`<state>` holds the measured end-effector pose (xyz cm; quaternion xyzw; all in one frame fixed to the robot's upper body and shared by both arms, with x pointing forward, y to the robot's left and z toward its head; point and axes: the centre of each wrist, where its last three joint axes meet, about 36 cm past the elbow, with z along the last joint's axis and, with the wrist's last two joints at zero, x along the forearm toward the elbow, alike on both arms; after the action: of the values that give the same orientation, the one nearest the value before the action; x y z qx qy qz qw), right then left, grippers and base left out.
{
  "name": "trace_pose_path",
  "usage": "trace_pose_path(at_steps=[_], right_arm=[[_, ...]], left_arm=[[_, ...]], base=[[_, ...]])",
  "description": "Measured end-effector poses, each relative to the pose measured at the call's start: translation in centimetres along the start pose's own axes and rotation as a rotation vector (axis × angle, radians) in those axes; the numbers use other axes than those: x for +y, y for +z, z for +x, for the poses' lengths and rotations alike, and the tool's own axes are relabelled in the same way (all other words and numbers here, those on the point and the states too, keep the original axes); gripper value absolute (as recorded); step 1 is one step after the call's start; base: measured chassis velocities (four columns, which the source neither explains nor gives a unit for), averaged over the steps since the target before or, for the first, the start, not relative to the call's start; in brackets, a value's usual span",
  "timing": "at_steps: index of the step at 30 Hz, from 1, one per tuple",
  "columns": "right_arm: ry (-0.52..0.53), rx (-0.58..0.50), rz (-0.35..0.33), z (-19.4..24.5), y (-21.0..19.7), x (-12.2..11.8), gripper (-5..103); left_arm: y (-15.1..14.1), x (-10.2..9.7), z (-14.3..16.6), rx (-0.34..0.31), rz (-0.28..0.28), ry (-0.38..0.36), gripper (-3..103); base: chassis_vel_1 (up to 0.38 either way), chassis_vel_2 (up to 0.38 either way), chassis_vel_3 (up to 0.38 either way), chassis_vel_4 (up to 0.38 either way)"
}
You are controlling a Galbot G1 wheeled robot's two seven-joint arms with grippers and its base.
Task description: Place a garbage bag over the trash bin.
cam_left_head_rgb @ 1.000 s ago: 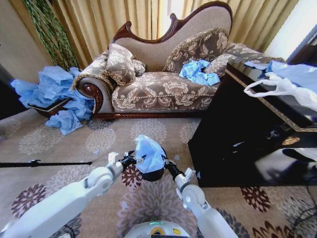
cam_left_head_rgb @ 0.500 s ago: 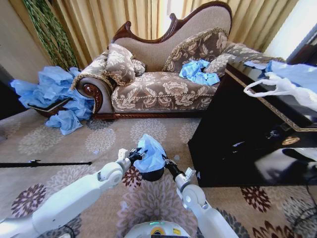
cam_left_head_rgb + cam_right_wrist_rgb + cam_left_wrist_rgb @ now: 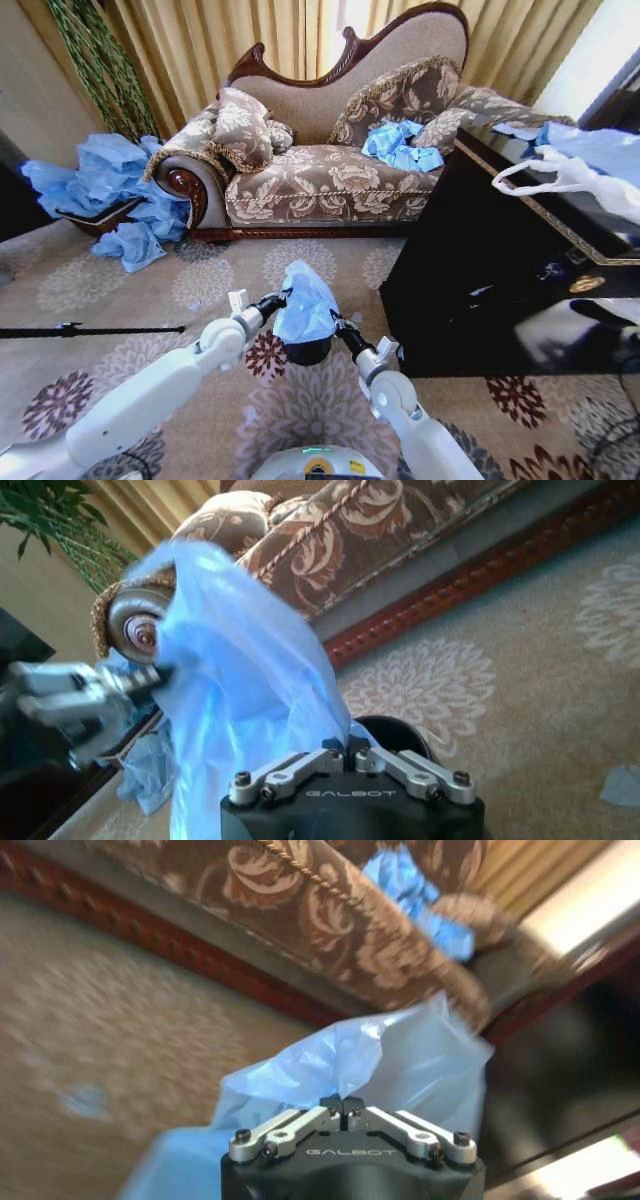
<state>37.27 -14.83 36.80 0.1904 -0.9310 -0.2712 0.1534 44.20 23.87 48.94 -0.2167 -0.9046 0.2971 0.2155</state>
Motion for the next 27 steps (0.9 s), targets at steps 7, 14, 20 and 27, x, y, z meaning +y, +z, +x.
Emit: trace_pose_path(at_steps=[7,14,20,27], right_arm=[[-0.009,-0.008,-0.017,-0.2,-0.2,0.5,0],[0.031,-0.050,-0.004,0.7,-0.9,-0.6,0],[0.075,-0.102,0.018,1.2,-2.8,-2.1,0],[0.082,-0.115,-0.008,1.4,-3.7,-2.6,0]], left_arm=[[-1.0,-1.8,0.5,0.015,0.187,0.095,0],[-1.1,-2.7,0.4,0.027,0.289,0.192,0],[-1.2,-3.5,-0.2,0.028,0.321,0.236,0],[-1.6,-3.8,-1.0,0.016,0.319,0.278,0]], base=[[0.000,0.000,0.000,0.000],[0.000,0.000,0.000,0.000],[0.000,0.000,0.000,0.000],[0.000,0.000,0.000,0.000]])
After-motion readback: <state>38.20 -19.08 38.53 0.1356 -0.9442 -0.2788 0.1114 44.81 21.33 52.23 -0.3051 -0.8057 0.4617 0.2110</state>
